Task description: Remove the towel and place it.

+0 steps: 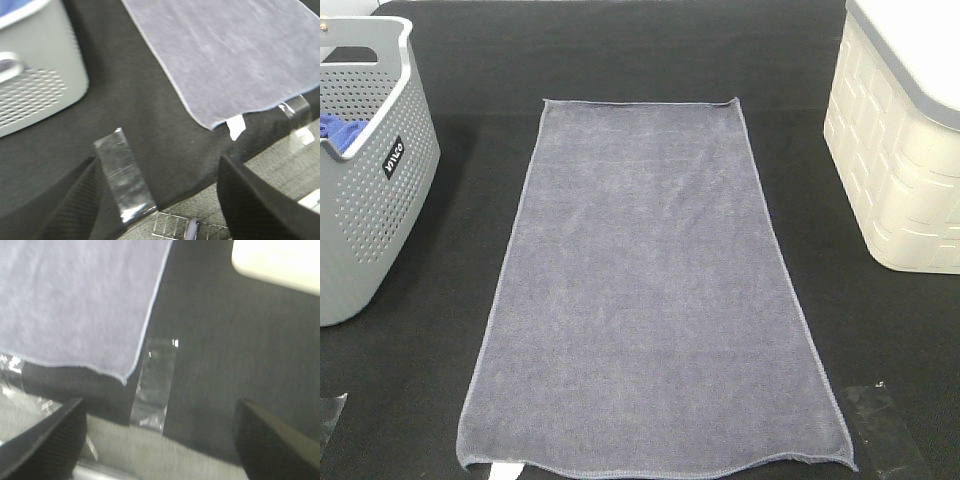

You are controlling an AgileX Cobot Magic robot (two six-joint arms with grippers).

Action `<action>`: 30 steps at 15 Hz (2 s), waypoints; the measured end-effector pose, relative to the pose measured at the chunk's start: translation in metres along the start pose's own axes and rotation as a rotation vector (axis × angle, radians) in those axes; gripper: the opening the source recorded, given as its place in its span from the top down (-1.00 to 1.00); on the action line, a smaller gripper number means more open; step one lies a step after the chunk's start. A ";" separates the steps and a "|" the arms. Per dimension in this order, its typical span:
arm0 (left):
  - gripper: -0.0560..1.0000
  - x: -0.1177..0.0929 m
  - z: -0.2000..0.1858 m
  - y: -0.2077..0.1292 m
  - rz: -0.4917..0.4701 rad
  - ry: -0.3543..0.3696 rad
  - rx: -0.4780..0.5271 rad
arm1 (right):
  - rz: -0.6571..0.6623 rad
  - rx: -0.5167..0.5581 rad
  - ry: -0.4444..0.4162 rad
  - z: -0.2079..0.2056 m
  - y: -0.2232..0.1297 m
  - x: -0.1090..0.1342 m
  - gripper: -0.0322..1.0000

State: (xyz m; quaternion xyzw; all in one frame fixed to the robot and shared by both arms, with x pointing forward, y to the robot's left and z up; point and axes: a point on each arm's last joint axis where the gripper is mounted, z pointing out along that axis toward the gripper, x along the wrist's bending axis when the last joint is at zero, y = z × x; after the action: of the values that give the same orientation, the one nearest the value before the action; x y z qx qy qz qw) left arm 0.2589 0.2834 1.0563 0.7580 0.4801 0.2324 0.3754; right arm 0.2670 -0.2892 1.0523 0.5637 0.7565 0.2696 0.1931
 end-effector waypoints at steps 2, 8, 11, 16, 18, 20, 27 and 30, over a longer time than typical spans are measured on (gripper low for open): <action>-0.31 0.000 0.001 0.000 0.020 -0.003 -0.005 | -0.009 -0.115 0.006 -0.011 -0.008 0.000 -0.53; -0.31 0.000 0.001 0.000 0.024 -0.002 -0.007 | -0.024 -0.152 0.006 -0.004 -0.010 0.000 -0.53; -0.31 0.000 0.001 0.000 0.024 -0.002 -0.007 | -0.025 -0.130 0.023 -0.001 -0.013 0.002 -0.53; -0.31 0.000 0.001 0.000 0.024 -0.002 -0.007 | -0.027 -0.130 0.024 -0.001 -0.013 0.002 -0.53; -0.31 0.000 0.001 0.000 0.024 -0.002 -0.007 | -0.028 -0.130 0.023 -0.001 -0.013 0.002 -0.53; -0.31 0.000 0.001 0.000 0.024 -0.002 -0.007 | -0.029 -0.130 0.023 -0.001 -0.013 0.002 -0.53; -0.31 0.001 -0.001 0.000 -0.011 0.048 -0.020 | 0.007 -0.131 -0.003 -0.001 -0.013 0.002 -0.53; -0.31 0.000 -0.011 -0.006 -0.081 0.176 -0.101 | 0.143 -0.163 -0.132 -0.004 -0.015 -0.001 -0.53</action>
State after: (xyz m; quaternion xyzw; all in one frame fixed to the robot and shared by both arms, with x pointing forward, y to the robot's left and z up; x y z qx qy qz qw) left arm 0.2480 0.2888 1.0581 0.6949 0.5289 0.3066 0.3787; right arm 0.2537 -0.2944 1.0455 0.6153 0.6755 0.3055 0.2679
